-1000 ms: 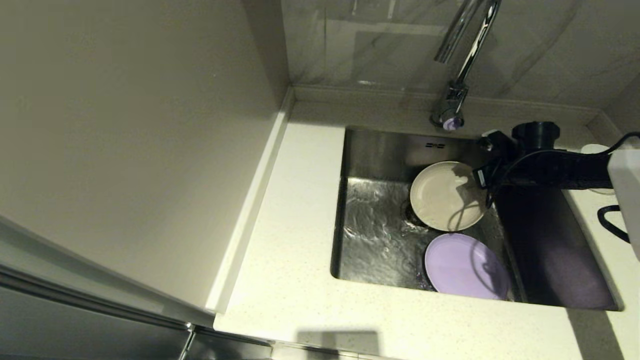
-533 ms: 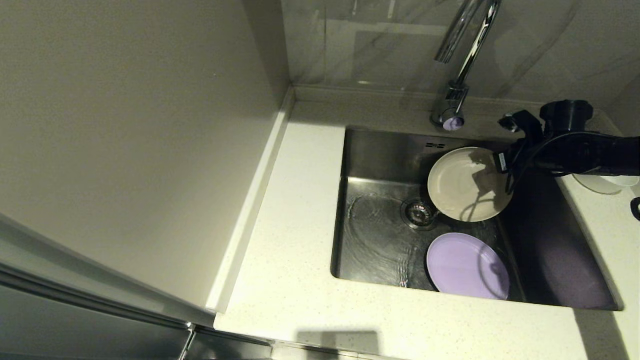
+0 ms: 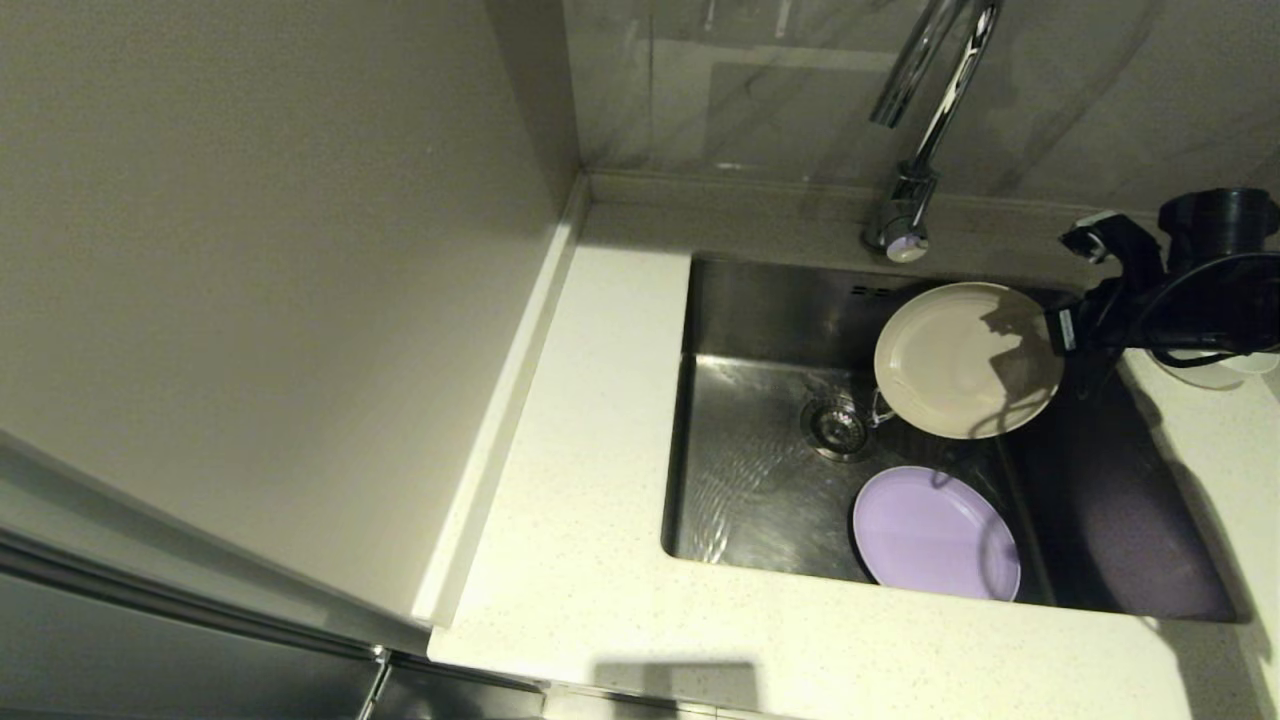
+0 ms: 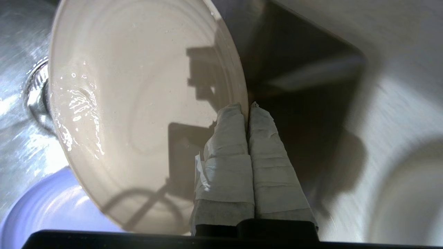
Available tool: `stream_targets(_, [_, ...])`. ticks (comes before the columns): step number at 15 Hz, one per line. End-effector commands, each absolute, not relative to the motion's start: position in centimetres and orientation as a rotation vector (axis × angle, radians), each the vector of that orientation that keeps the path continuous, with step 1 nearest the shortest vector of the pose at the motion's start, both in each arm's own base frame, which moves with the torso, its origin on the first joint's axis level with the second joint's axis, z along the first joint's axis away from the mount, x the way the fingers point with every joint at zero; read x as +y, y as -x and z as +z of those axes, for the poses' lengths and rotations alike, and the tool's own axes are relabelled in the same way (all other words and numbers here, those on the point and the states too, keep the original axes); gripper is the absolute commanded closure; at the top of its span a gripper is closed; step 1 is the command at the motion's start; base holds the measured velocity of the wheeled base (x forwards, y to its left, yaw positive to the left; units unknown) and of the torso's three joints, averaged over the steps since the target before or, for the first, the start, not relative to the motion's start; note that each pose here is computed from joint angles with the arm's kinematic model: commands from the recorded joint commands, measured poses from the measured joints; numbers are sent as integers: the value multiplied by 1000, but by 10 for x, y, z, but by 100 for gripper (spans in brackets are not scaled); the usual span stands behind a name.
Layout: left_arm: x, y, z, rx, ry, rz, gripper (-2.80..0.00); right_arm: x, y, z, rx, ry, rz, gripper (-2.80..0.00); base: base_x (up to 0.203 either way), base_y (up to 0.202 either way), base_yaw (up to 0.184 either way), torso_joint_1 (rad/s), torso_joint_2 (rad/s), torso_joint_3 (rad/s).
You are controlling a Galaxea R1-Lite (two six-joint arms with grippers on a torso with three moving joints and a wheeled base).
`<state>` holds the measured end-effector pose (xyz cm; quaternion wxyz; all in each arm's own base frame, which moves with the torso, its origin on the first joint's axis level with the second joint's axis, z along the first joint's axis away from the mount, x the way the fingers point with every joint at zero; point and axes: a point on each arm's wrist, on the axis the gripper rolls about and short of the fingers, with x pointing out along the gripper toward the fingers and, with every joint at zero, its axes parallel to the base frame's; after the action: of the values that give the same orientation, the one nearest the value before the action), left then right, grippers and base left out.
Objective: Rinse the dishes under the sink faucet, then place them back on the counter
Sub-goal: Put a plate back to the table from the sink
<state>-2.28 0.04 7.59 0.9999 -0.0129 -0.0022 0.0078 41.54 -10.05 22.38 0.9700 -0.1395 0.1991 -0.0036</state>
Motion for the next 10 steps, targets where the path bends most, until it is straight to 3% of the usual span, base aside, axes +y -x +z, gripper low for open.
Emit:
stream_targets(1, [0, 23, 76, -8, 25, 17, 0, -98, -386, 251, 361, 290, -21, 0, 0, 0, 0, 0, 0, 0])
stream_targets(6, [0, 23, 76, -8, 26, 17, 0, -106, -361, 279, 295, 294, -61, 0, 0, 0, 0, 0, 0, 0])
stream_targets(10, [0, 23, 76, -9, 25, 17, 0, -124, -356, 292, 140, 332, -140, 0, 0, 0, 0, 0, 0, 0])
